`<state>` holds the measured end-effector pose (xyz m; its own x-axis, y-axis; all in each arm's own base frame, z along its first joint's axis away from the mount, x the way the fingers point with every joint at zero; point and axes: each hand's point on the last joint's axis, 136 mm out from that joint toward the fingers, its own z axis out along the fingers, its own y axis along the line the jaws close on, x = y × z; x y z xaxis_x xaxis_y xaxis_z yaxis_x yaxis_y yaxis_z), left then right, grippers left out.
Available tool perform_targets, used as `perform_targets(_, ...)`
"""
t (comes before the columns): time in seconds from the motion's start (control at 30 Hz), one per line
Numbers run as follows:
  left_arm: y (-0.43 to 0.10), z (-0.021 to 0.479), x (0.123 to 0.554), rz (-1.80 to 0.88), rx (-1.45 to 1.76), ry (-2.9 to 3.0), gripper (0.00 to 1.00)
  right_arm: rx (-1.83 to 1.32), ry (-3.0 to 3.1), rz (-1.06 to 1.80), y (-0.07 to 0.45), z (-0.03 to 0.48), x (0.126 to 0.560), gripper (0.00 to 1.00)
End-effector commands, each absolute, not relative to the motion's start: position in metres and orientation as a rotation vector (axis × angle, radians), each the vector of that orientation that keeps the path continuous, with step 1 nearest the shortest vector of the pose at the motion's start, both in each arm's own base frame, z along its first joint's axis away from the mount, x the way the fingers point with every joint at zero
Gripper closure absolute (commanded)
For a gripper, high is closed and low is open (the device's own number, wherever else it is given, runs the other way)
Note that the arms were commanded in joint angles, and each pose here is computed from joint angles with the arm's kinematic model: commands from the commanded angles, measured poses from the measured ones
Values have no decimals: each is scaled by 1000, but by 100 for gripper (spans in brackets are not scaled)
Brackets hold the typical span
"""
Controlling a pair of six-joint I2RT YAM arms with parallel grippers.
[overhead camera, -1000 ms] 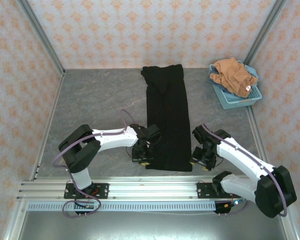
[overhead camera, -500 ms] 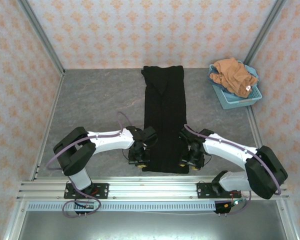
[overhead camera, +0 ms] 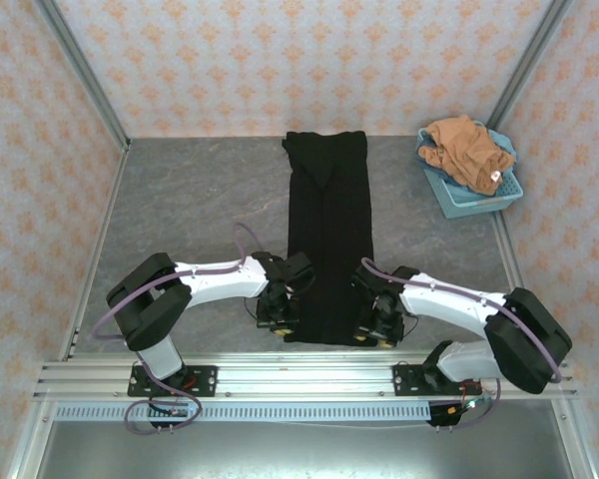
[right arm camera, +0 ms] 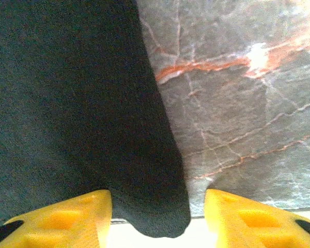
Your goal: Fold and stack the t-shirts
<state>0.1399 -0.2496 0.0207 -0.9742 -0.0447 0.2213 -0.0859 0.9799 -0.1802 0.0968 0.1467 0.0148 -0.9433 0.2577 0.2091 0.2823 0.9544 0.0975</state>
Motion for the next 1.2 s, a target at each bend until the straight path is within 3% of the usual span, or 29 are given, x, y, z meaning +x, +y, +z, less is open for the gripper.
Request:
perform_targets(0.0,-244,19,131,243,68,-2882,100,-406,-2988,-183,154,10,118,55)
perform_targets(0.17,-245,21,132,252,58,-2882,100,-396,-3040,-179,159,16,134,71)
perform_targets(0.33,-244,27,132,268,49,-2896,100,-395,-3055,-180,157,28,134,96)
perform_targets(0.4,-244,36,135,289,53,-2917,100,-403,-3065,-186,155,39,134,100)
perform_targets(0.7,-262,98,163,495,87,-3055,100,-486,-3081,-190,149,89,137,100)
perform_targets(0.93,-269,154,194,645,128,-3133,100,-631,-3128,-198,140,125,167,100)
perform_targets(1.17,-255,172,235,726,293,-3147,100,-723,-3168,-222,138,142,202,100)
